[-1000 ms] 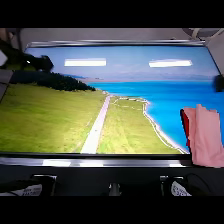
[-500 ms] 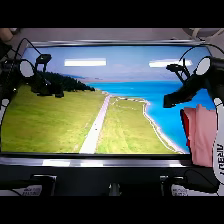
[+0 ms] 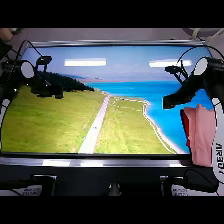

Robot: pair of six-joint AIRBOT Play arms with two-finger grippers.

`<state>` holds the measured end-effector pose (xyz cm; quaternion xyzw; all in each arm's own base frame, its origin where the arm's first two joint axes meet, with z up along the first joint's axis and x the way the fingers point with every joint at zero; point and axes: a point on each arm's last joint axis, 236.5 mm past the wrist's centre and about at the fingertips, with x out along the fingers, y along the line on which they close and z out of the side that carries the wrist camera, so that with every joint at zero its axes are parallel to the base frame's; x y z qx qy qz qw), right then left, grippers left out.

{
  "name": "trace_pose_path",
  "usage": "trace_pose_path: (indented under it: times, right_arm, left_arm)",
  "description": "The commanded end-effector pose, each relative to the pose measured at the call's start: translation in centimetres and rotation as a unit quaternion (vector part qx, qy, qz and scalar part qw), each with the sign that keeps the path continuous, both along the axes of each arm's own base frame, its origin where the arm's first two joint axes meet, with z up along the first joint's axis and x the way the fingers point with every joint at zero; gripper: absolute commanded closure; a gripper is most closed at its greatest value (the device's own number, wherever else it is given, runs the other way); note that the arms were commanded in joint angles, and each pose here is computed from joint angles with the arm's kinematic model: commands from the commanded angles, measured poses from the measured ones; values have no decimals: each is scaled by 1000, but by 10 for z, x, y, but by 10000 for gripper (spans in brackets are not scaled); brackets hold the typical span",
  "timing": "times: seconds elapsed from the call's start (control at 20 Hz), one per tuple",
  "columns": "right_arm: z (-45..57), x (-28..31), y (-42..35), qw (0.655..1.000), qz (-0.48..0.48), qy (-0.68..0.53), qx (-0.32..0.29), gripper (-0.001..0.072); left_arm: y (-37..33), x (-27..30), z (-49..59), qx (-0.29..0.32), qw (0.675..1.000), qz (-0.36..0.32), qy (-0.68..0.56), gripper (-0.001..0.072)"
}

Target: Fold the shirts.

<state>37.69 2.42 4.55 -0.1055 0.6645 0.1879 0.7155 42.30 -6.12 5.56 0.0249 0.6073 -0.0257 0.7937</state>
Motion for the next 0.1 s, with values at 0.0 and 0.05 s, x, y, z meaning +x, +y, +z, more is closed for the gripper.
trace_pose_path:
  times: [0.0, 0.05]
  right_arm:
    - [0, 0, 0, 1000, 1, 0, 0, 149]
    - [0, 0, 0, 1000, 1, 0, 0, 149]
  left_arm:
    - [0, 0, 0, 1, 1000, 0, 0, 86]
    - [0, 0, 0, 1, 1000, 0, 0, 86]
